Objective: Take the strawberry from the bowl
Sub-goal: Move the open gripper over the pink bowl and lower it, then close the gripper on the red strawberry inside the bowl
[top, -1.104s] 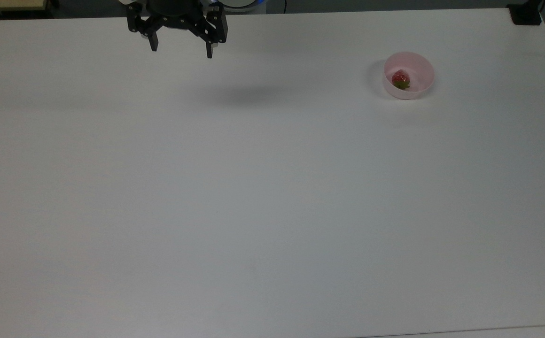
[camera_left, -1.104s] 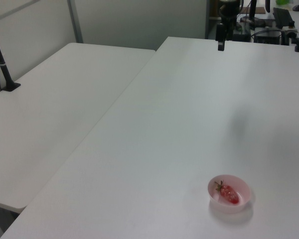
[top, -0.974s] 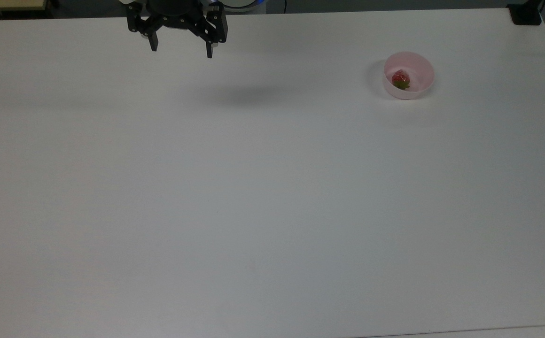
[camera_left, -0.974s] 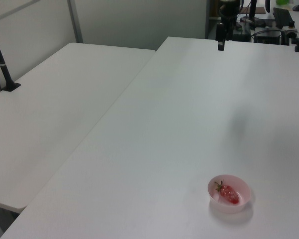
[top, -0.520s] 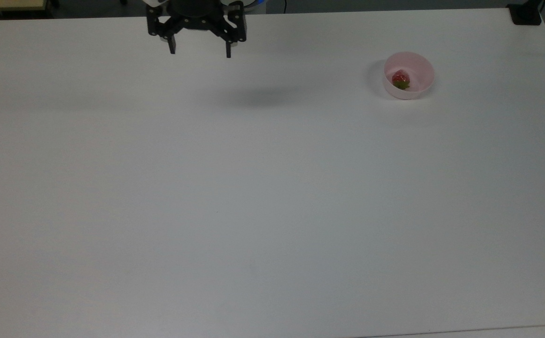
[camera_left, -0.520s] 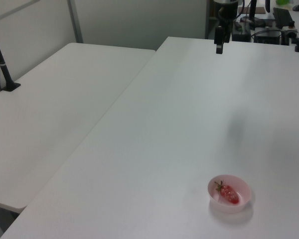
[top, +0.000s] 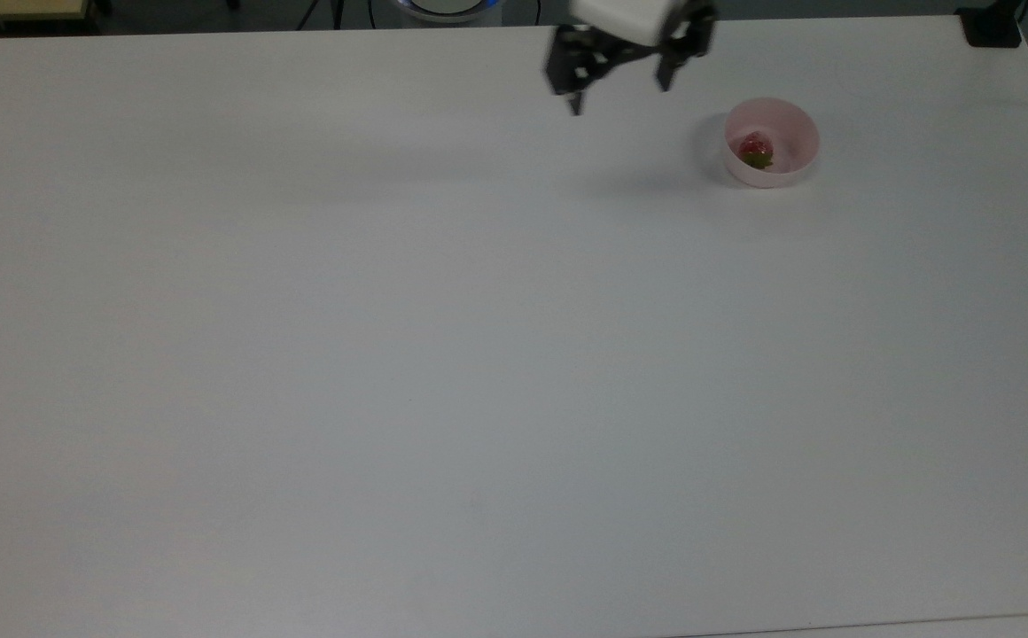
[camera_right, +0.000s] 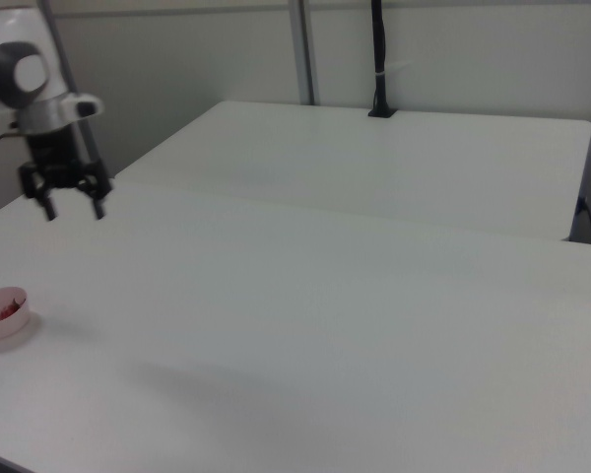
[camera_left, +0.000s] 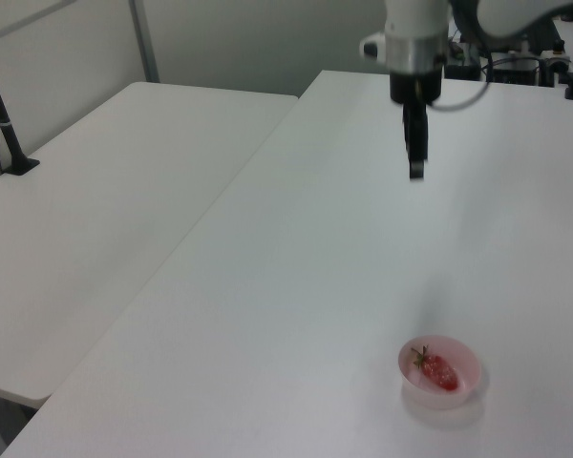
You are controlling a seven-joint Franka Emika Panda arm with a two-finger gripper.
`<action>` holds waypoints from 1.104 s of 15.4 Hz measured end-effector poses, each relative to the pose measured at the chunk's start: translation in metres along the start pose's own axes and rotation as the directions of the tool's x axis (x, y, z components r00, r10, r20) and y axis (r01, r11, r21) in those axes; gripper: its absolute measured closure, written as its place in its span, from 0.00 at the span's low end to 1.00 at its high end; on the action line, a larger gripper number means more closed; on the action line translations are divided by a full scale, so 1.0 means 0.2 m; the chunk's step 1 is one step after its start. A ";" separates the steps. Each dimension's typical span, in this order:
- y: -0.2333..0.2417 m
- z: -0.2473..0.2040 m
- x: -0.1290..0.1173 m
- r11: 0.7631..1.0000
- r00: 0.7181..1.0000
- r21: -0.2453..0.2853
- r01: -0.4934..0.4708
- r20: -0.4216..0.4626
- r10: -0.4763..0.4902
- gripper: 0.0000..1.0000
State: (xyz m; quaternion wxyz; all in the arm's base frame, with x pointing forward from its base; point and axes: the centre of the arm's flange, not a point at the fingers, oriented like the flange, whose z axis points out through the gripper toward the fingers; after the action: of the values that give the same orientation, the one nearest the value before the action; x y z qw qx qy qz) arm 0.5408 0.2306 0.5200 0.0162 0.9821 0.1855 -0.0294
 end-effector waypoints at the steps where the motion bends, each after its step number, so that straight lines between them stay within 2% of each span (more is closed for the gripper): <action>1: -0.15 0.05 0.00 0.999 0.999 0.000 0.045 0.018 -0.045 0.00; 3: -0.42 0.16 -0.02 0.995 0.993 -0.010 0.101 0.061 -0.100 0.00; 6: -0.74 0.34 -0.04 0.994 0.990 -0.034 0.102 0.098 -0.099 0.01; 7: -0.81 0.39 -0.03 0.995 0.991 -0.036 0.096 0.092 -0.092 0.07; 13: -1.06 0.74 0.06 0.996 0.994 -0.032 0.084 0.073 -0.081 0.15; 14: -1.09 0.79 0.06 0.996 0.994 -0.031 0.084 0.070 -0.081 0.21; 17: -1.16 0.89 0.06 0.996 0.994 -0.038 0.081 0.080 -0.077 0.22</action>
State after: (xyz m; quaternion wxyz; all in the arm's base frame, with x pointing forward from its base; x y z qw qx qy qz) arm 0.4578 0.4435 0.3372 0.0427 0.9715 0.2239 -0.0650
